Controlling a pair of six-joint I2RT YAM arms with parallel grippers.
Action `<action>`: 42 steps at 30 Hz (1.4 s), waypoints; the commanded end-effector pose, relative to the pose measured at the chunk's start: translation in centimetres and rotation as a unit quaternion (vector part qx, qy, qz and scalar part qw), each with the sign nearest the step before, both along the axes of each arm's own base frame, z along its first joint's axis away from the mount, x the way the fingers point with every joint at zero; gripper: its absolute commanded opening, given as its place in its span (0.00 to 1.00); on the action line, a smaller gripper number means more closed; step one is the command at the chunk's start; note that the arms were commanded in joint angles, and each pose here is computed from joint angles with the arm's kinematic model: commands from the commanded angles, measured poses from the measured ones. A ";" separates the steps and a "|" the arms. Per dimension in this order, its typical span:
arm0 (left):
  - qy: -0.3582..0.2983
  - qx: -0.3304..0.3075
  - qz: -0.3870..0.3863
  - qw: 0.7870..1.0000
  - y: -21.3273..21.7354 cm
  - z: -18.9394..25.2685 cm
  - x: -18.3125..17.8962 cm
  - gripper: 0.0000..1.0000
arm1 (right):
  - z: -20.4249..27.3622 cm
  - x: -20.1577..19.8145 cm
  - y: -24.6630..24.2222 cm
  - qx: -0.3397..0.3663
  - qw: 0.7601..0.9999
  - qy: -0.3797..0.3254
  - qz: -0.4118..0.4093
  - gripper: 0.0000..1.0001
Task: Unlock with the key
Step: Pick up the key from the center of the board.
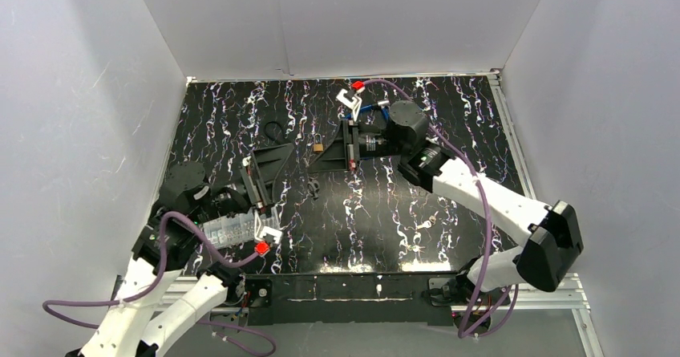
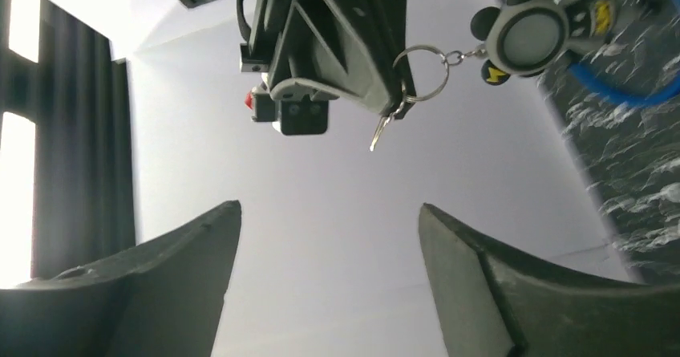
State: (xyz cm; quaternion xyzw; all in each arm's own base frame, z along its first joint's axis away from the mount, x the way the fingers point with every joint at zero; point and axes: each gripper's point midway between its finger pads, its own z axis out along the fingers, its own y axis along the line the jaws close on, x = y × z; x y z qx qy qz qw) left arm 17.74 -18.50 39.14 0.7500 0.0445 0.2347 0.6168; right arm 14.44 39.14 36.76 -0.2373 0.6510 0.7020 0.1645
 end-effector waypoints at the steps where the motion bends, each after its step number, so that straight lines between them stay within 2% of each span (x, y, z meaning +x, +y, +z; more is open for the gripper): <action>1: 0.147 -0.009 -0.019 0.989 1.1 0.2 -3.9 0.97 | 1.2 -2.3 -2.2 -0.016 0.994 -0.095 0.043 0.01; 3: 0.204 0.011 -0.019 0.979 1.5 -1.0 -5.0 0.98 | 0.8 -2.8 -2.7 -0.033 0.992 -0.114 0.053 0.01; 7: 0.261 0.035 -0.022 0.964 2.0 -3.1 -6.4 0.98 | 0.0 -3.4 -3.6 -0.065 0.987 -0.138 0.058 0.01; 11: 0.358 0.003 -0.024 0.933 1.5 -3.4 -7.4 0.98 | -0.1 -3.9 -3.8 -0.086 0.981 -0.165 0.055 0.01; 12: 0.404 -0.023 -0.013 0.914 1.2 -2.8 -7.3 0.98 | 0.0 -4.1 -3.8 -0.089 0.980 -0.170 0.054 0.01; 14: 0.532 -0.094 0.032 0.841 0.5 -1.5 -6.4 0.98 | 0.1 -4.4 -3.7 -0.096 0.977 -0.182 0.049 0.01; 16: 0.636 -0.113 0.073 0.760 -0.1 -1.6 -6.2 0.98 | 0.2 -4.9 -3.6 -0.103 0.974 -0.197 0.047 0.01; 19: 0.729 -0.130 0.082 0.667 -1.2 -1.6 -7.2 0.98 | 0.4 -5.6 -3.6 -0.110 0.969 -0.215 0.044 0.01; 21: 0.764 -0.153 0.077 0.622 -1.9 -1.4 -7.5 0.98 | 0.6 -6.1 -3.7 -0.111 0.968 -0.223 0.042 0.01; 23: 0.788 -0.161 0.069 0.590 -2.3 -1.2 -8.0 0.96 | 0.9 -6.5 -3.9 -0.109 0.966 -0.231 0.039 0.01; 27: 0.830 -0.163 0.055 0.530 -3.1 -0.3 -8.9 0.86 | 1.7 -7.1 -4.4 -0.104 0.962 -0.250 0.028 0.01; 29: 0.845 -0.162 0.037 0.508 -3.5 0.6 -9.4 0.82 | 2.3 -7.1 -4.6 -0.102 0.960 -0.259 0.019 0.01; 31: 0.852 -0.160 0.019 0.498 -3.9 1.7 -9.6 0.76 | 2.9 -7.0 -4.7 -0.100 0.959 -0.264 0.007 0.01; 34: 0.873 -0.156 0.011 0.462 -4.3 2.4 -9.9 0.59 | 3.6 -7.1 -4.8 -0.096 0.958 -0.270 -0.005 0.01; 35: 0.878 -0.156 0.013 0.452 -4.4 2.4 -9.9 0.56 | 3.8 -7.3 -4.8 -0.095 0.957 -0.273 -0.007 0.01; 36: 0.882 -0.155 0.014 0.446 -4.5 2.3 -9.9 0.57 | 4.1 -7.4 -4.8 -0.092 0.957 -0.275 -0.009 0.01; 39: 0.884 -0.158 0.019 0.440 -4.6 2.1 -9.6 0.68 | 4.8 -7.4 -4.6 -0.091 0.955 -0.280 -0.016 0.01; 42: 0.886 -0.156 0.016 0.437 -4.8 2.3 -9.5 0.70 | 5.0 -7.2 -4.2 -0.096 0.954 -0.283 -0.018 0.01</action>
